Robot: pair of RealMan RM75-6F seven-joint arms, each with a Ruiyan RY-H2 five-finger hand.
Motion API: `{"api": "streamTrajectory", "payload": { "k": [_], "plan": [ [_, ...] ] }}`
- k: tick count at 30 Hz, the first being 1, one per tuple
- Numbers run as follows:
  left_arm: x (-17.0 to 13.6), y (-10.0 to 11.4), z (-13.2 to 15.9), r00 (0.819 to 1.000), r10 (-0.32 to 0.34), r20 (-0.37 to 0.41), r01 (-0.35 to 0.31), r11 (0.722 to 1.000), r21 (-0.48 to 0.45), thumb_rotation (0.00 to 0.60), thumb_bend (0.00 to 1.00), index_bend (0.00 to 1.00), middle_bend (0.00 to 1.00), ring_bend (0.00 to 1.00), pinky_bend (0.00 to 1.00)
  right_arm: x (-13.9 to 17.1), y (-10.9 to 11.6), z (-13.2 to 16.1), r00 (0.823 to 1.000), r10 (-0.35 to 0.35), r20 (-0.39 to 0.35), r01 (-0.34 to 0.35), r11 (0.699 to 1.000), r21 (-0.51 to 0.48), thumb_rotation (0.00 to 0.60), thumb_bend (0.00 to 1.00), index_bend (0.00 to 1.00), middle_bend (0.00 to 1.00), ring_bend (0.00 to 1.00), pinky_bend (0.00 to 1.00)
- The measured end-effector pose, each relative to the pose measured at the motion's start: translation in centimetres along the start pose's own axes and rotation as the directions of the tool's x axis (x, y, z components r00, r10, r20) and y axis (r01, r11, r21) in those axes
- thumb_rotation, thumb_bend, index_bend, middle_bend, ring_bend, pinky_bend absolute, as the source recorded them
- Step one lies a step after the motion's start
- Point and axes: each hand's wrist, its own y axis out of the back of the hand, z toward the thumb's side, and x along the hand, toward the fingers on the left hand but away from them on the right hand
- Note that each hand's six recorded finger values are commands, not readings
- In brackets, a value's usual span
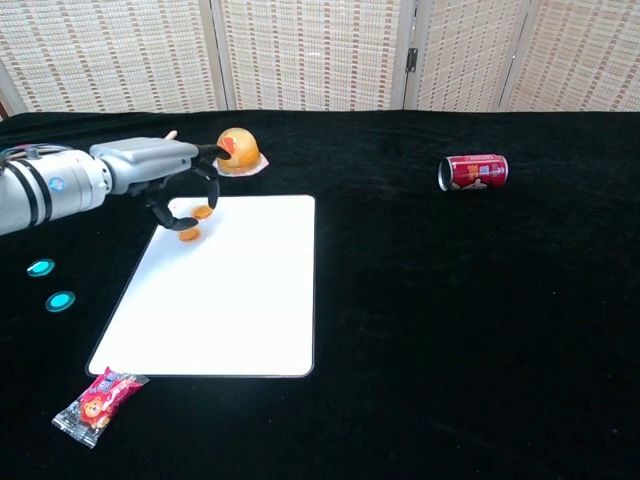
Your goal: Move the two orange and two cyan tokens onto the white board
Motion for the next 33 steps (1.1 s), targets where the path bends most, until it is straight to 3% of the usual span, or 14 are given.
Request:
{"api": "streamTrajectory", "payload": {
  "k": [19, 26, 33],
  "plan": [
    [1.3, -1.5, 2.0, 0.999, -0.039, 0.006, 0.039, 0.999, 0.020, 0.600, 0.44, 0.47, 0.05, 0.00, 0.00, 0.0, 0.0, -0.3, 1.000, 0.001, 0.007, -0.001, 1.000, -0.001, 0.600, 0.46, 0.00, 0.00, 0.00, 0.00],
    [1.3, -1.4, 2.5, 0.999, -0.033, 0.017, 0.033, 0.999, 0.013, 0.600, 0.41, 0.34, 0.05, 0.00, 0.00, 0.0, 0.1, -0.4, 1.000, -0.005, 0.010, 0.005, 1.000, -0.001, 0.600, 0.46, 0.00, 0.00, 0.00, 0.00],
    [0.5, -0.7, 2.7, 0.999, -0.007, 0.038, 0.006, 1.000, 0.015, 0.600, 0.41, 0.36, 0.05, 0.00, 0.00, -0.1, 0.1, -0.2, 1.000, -0.006, 0.003, 0.006, 1.000, -0.001, 0.600, 0.46, 0.00, 0.00, 0.00, 0.00]
  ]
}}
